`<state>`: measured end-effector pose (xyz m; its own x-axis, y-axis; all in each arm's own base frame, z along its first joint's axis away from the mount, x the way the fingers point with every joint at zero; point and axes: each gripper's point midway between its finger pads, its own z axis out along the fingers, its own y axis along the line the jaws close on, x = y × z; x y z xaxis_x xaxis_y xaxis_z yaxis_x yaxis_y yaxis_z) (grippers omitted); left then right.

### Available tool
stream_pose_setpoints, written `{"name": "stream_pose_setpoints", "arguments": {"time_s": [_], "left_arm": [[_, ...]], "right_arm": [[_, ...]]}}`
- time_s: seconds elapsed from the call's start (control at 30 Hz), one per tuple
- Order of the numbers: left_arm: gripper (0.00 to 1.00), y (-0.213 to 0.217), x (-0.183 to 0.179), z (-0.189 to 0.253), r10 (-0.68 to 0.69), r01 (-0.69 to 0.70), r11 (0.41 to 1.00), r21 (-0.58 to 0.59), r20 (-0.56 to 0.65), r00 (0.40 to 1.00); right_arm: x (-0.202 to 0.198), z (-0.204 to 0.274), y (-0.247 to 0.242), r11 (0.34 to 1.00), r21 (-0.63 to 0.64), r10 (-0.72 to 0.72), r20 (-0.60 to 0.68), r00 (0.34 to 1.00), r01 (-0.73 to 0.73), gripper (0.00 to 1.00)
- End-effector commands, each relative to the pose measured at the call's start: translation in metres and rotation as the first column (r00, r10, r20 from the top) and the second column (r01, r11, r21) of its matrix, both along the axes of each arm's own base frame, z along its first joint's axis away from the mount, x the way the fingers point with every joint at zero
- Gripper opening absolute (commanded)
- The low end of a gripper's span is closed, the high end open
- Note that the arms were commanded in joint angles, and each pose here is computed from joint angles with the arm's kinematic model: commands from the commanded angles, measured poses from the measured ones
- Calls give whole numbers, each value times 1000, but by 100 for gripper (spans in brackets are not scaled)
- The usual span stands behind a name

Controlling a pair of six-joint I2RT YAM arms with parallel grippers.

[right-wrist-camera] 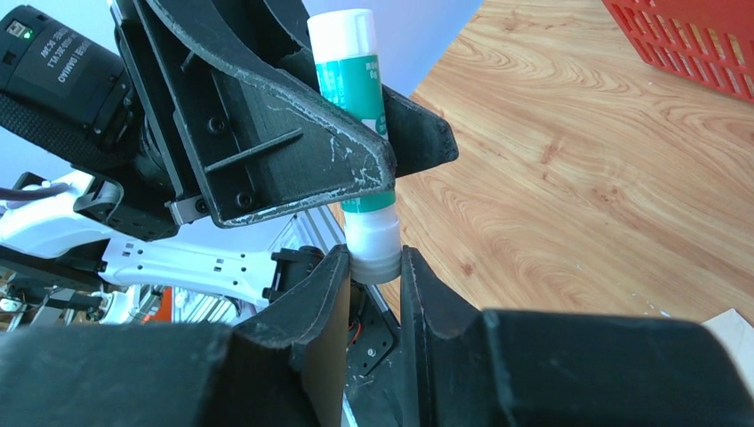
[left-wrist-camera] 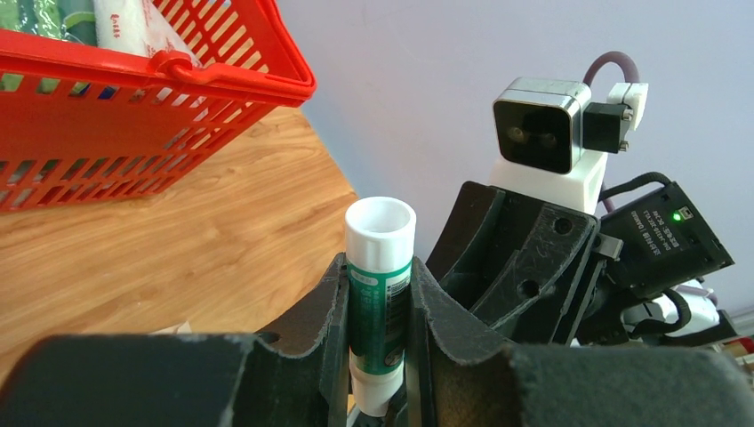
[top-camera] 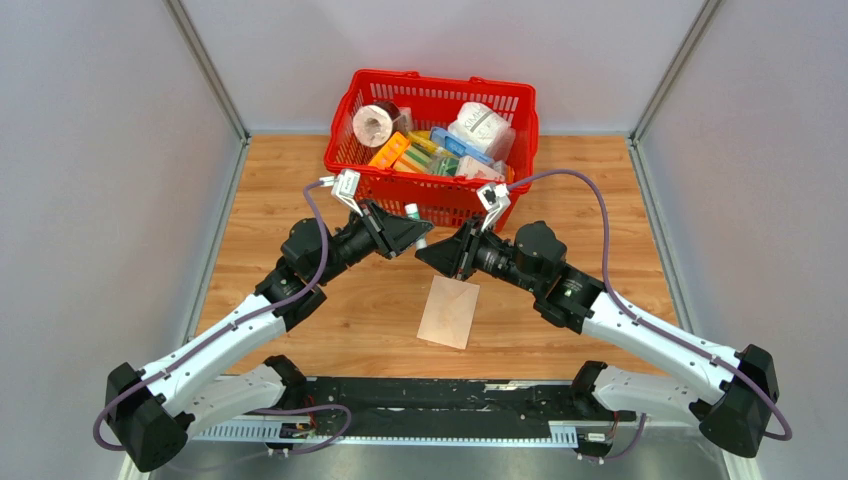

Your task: Place the letter into the envelope and seal it

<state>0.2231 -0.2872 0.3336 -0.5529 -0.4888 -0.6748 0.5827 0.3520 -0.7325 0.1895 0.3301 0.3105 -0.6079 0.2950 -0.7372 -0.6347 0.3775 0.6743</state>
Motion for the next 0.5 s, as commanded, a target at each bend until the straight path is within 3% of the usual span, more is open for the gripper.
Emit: {"name": "stream_pose_setpoints", "arguments": {"time_s": [0.0,0.47], "left_arm": [[0,-1,-5,-6,-24,24,999,24,22,999],[0,-2,-4,-19,-19,18,998,67,12,1000]], "right_arm": [[17,49,-3,984,153,-96,65,993,85,15],[29,50,-8,973,171,-168,65,984,155,15]]}}
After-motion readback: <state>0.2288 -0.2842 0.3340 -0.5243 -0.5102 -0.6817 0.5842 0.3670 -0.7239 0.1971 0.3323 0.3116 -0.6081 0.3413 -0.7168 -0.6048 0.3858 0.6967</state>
